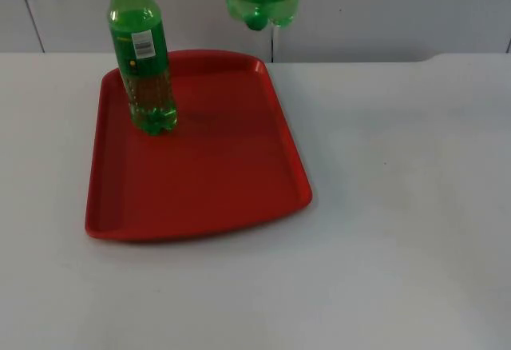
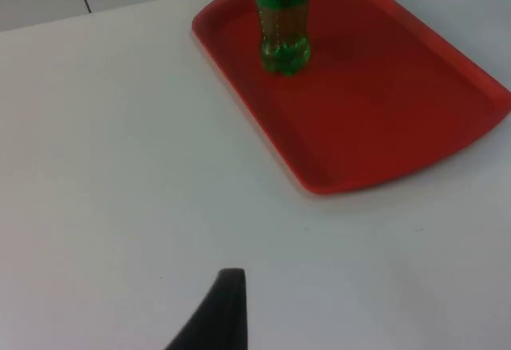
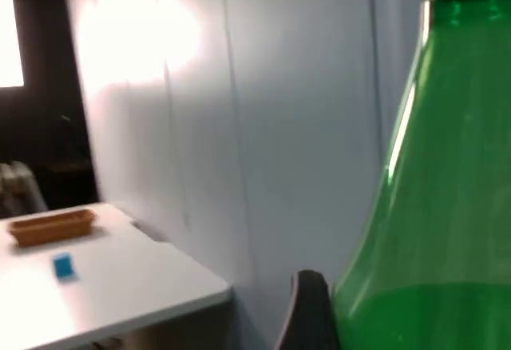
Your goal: Place the bottle upright on the tray.
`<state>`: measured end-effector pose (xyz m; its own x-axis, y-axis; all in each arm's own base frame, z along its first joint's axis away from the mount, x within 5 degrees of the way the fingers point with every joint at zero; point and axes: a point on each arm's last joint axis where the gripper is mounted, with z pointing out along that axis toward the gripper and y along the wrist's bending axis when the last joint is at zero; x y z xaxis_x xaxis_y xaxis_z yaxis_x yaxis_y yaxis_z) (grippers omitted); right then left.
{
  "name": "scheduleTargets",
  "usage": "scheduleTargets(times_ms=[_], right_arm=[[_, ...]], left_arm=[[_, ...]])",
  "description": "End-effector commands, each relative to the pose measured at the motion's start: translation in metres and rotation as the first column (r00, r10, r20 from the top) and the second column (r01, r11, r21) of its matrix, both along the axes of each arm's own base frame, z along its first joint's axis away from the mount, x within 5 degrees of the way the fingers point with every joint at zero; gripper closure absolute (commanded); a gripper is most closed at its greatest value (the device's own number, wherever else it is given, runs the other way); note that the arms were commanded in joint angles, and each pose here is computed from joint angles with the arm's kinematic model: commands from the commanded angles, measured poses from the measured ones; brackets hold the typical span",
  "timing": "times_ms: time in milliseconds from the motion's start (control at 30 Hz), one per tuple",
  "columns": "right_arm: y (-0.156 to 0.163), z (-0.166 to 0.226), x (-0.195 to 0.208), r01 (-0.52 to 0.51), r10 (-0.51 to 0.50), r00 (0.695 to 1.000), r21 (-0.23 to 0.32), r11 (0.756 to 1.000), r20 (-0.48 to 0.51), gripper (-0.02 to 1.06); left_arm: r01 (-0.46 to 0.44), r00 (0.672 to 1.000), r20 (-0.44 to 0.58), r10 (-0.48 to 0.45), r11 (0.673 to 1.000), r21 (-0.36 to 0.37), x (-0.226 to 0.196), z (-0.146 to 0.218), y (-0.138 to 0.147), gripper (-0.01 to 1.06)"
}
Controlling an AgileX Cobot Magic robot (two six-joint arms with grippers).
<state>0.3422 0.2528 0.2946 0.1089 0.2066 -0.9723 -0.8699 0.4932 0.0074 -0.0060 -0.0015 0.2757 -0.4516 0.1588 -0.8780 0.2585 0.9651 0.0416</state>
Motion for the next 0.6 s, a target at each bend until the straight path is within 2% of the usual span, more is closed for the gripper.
scheduleTargets(times_ms=[0, 67, 100, 167, 300, 567], right_arm=[[-0.005, -0.004, 0.0, -0.103, 0.103, 0.995, 0.032, 0.994, 0.009, 1.05], [-0.005, -0.017, 0.005, -0.148, 0.149, 0.988, -0.024, 0.989, 0.031, 1.05], [-0.005, -0.017, 0.005, -0.148, 0.149, 0.988, -0.024, 0.989, 0.031, 1.05], [-0.003, -0.033, 0.013, -0.153, 0.155, 0.988, -0.074, 0.985, 0.024, 1.05], [-0.001, -0.055, 0.02, -0.162, 0.159, 0.982, -0.019, 0.987, -0.102, 1.05], [0.011, -0.093, 0.039, -0.172, 0.172, 0.985, -0.054, 0.984, -0.003, 1.05]], left_arm=[[0.002, 1.0, 0.005, -0.002, 1.0, -0.002, 0.0, -0.001, 0.0, 0.0], [0.002, 1.0, 0.005, -0.002, 1.0, -0.002, 0.0, -0.001, 0.0, 0.0], [0.002, 1.0, 0.005, -0.002, 1.0, -0.002, 0.0, -0.001, 0.0, 0.0], [0.002, 1.0, 0.005, -0.002, 1.0, -0.002, 0.0, -0.001, 0.0, 0.0], [0.002, 1.0, 0.005, -0.002, 1.0, -0.002, 0.0, -0.001, 0.0, 0.0], [0.002, 1.0, 0.005, -0.002, 1.0, -0.002, 0.0, -0.001, 0.0, 0.0]])
